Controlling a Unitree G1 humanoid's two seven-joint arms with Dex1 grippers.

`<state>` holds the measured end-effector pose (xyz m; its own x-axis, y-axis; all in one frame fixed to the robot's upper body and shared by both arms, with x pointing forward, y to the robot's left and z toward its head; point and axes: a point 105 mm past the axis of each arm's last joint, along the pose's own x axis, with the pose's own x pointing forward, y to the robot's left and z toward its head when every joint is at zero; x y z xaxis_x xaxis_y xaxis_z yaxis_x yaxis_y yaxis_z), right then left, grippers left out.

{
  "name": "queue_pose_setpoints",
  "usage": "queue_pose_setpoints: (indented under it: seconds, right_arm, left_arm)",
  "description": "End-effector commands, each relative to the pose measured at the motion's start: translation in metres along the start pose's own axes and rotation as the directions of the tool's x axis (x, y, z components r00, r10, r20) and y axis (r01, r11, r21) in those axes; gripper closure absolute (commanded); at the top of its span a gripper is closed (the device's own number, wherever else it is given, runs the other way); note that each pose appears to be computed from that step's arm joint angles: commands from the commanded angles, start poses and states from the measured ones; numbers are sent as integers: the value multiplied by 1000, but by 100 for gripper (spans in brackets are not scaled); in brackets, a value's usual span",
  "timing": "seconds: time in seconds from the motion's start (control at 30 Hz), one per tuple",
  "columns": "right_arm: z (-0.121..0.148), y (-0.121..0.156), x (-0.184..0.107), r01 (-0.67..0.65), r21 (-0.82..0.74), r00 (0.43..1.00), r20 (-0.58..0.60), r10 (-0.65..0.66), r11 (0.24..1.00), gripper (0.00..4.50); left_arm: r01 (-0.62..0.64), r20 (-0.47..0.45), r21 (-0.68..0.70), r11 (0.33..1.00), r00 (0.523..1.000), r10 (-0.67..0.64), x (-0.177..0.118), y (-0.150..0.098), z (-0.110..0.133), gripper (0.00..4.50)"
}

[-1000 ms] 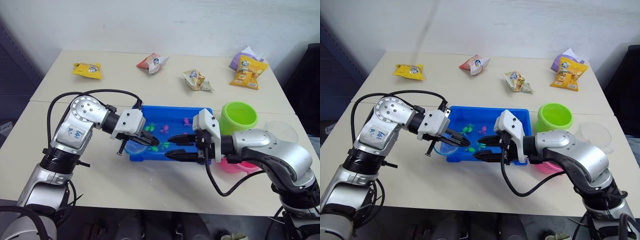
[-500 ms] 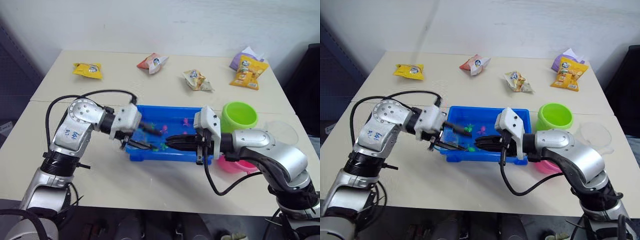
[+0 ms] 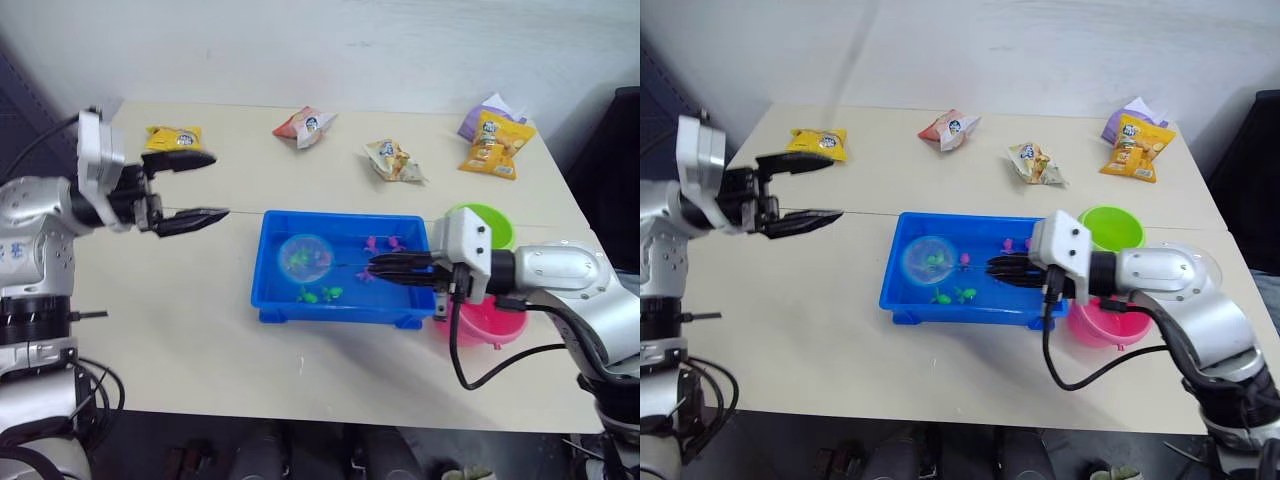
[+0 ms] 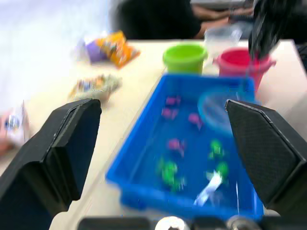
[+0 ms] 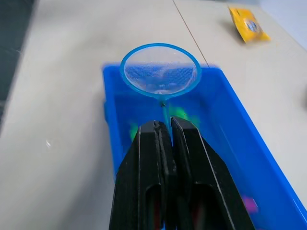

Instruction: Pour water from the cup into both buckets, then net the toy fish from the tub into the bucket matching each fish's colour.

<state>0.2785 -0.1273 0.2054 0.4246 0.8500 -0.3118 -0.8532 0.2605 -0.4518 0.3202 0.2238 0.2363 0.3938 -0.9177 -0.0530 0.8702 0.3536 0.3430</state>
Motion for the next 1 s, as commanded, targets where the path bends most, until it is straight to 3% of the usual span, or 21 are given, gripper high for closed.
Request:
queue_pose_setpoints:
  seconds: [0.03,0.2,0.3,0.37,0.63,1.0]
  right_arm:
    - [-6,-17,-23,83,-101,990,-102,-94,991,450]
    - [-22,-18,-33,155,155,978,-166,-129,976,450]
    - [-23,-12,-25,193,423,980,-134,-150,885,450]
    - [-28,-9,-22,226,506,973,-157,-169,833,450]
    - [-46,-12,-24,383,680,921,-235,-309,625,450]
    - [-68,-9,-17,508,700,861,-410,-300,502,450]
  left_arm:
    - [15,-60,-6,1000,998,-15,-8,-16,-15,4]
    - [1,-36,-47,999,999,-3,3,-34,-25,4]
    - [1,-14,-67,998,1000,-2,13,-42,-27,4]
    - [2,-6,-68,998,1000,-3,17,-46,-27,4]
    - [20,11,-75,997,1000,-19,27,-52,-25,4]
    - [67,23,-77,995,998,-66,41,-57,-26,4]
